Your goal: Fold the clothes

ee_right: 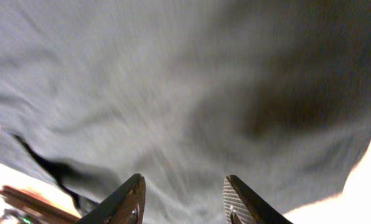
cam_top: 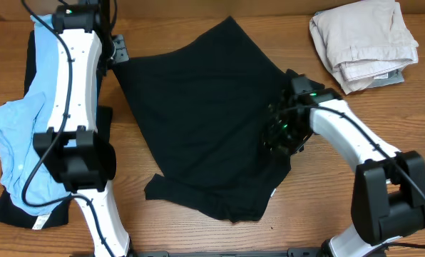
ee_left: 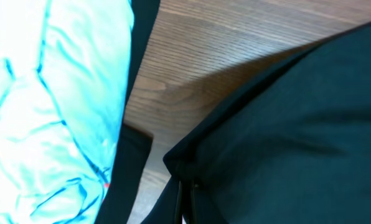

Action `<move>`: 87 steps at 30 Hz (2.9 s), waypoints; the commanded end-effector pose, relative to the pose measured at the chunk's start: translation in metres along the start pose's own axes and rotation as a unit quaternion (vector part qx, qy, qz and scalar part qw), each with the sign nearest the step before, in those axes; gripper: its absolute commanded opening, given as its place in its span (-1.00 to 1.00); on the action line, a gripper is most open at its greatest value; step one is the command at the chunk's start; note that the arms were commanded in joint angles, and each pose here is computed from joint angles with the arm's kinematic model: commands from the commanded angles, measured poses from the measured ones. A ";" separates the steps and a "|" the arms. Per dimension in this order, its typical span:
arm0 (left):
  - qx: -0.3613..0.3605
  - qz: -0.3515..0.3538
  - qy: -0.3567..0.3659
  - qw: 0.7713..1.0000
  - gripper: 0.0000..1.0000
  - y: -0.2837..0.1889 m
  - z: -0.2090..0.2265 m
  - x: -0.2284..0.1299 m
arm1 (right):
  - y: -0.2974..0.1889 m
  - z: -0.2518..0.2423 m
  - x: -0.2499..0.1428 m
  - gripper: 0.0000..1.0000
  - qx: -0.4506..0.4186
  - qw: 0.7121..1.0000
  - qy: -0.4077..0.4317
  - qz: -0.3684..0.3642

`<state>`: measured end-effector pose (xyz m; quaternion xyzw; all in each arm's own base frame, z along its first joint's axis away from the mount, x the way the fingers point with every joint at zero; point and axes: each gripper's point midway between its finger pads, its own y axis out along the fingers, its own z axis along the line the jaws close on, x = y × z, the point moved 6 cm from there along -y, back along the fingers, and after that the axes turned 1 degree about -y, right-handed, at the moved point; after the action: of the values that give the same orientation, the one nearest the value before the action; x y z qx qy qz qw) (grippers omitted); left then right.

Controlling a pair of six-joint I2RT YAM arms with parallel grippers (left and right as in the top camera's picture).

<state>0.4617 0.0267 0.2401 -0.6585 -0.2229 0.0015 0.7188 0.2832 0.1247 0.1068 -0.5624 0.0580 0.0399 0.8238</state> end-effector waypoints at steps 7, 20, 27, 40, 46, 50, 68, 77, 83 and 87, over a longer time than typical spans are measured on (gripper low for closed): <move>-0.001 -0.051 -0.002 0.999 -0.92 -0.066 0.014 -0.006 | 0.016 0.009 -0.033 0.00 -0.086 0.996 0.022 0.025; 0.005 -0.046 -0.010 0.999 -0.92 -0.076 0.026 -0.012 | 0.057 -0.017 -0.041 0.04 -0.108 0.992 0.061 0.017; 0.005 -0.032 -0.006 0.999 -0.92 -0.074 0.024 -0.017 | 0.046 -0.048 -0.013 -0.04 -0.142 0.983 0.108 -0.048; -0.063 0.010 -0.009 0.998 -0.91 -0.045 -0.004 -0.024 | -0.028 -0.088 0.095 -0.19 -0.051 0.951 0.109 -0.286; -0.058 0.040 0.000 0.998 -0.92 -0.003 -0.019 -0.040 | -0.092 -0.048 0.105 -0.16 -0.016 0.959 0.067 -0.276; -0.054 0.048 -0.001 0.997 -0.91 0.013 -0.018 -0.044 | -0.118 -0.009 0.085 -0.07 0.007 0.969 0.007 -0.245; -0.055 0.030 -0.008 0.998 -0.92 0.017 -0.013 -0.036 | 0.019 0.051 -0.013 0.25 -0.077 0.975 -0.198 -0.067; -0.055 0.028 -0.006 0.998 -0.92 0.017 -0.013 -0.035 | 0.045 0.038 -0.030 0.25 -0.085 0.971 -0.218 -0.041; -0.054 0.028 0.001 0.998 -0.92 0.017 -0.012 -0.035 | 0.044 0.040 -0.033 -0.87 -0.075 0.973 -0.217 -0.035; -0.054 0.027 0.005 0.998 -0.92 0.017 -0.012 -0.035 | 0.033 0.045 -0.037 -0.92 -0.057 0.977 -0.206 -0.029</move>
<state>0.4406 0.0032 0.2066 -0.7026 -0.1982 0.0145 0.6833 0.2436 0.1750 0.0813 -0.6060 -0.1270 0.1442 0.7720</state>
